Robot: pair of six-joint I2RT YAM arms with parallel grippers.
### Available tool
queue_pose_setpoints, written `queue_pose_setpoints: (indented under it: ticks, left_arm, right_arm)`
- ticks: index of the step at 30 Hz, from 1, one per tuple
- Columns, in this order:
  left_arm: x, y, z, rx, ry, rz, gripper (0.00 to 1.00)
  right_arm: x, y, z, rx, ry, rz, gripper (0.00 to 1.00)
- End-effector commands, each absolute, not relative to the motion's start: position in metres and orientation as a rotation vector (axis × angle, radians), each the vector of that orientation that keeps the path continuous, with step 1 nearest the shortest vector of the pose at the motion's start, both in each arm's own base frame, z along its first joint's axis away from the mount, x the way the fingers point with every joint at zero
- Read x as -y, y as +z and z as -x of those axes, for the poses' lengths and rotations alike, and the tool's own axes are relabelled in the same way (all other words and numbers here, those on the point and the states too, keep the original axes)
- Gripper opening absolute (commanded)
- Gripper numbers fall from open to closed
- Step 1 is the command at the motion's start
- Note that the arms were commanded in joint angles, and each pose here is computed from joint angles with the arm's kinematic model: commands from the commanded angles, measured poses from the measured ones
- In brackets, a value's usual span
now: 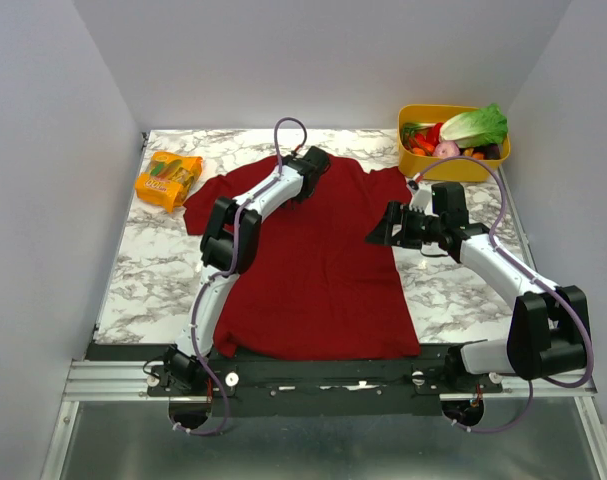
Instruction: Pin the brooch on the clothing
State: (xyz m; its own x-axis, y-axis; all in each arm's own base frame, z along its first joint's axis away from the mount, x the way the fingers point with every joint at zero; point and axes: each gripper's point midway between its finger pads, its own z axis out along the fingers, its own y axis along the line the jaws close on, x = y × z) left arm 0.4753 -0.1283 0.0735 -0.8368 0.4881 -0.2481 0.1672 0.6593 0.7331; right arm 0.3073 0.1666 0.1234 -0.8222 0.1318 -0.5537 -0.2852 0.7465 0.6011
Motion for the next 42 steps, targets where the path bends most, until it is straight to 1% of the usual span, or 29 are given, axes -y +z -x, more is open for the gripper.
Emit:
queue_pose_setpoints:
  ticks: [1,11,17,22,24,34,39,41,42]
  left_arm:
    - [0.119,0.077,-0.478,-2.413,1.130,-0.501,0.00]
    - [0.118,0.059,-0.482,-2.422,1.215,-0.513,0.00]
    - [0.110,0.035,-0.475,-2.424,1.338,-0.548,0.00]
    - [0.118,0.013,-0.466,-2.436,1.354,-0.573,0.00]
    - [0.128,0.015,-0.465,-2.407,1.365,-0.596,0.00]
    - [0.173,0.025,-0.463,-2.394,1.219,-0.648,0.00]
    - [0.191,0.030,-0.462,-2.461,1.003,-0.602,0.00]
    - [0.197,0.041,-0.463,-2.466,0.929,-0.577,0.00]
    - [0.205,0.039,-0.463,-2.486,0.845,-0.573,0.00]
  right_arm:
    - [-0.168,0.129,-0.308,-2.352,0.966,0.139,1.00]
    - [-0.168,0.130,-0.307,-2.350,0.965,0.143,1.00]
    - [-0.169,0.129,-0.307,-2.353,0.969,0.145,1.00]
    - [-0.168,0.129,-0.307,-2.355,0.960,0.141,1.00]
    - [-0.165,0.129,-0.308,-2.358,0.945,0.128,1.00]
    - [-0.165,0.135,-0.310,-2.345,0.939,0.129,1.00]
    - [-0.164,0.138,-0.309,-2.339,0.934,0.133,1.00]
    - [-0.164,0.140,-0.308,-2.332,0.934,0.138,1.00]
    - [-0.164,0.141,-0.308,-2.331,0.934,0.138,1.00]
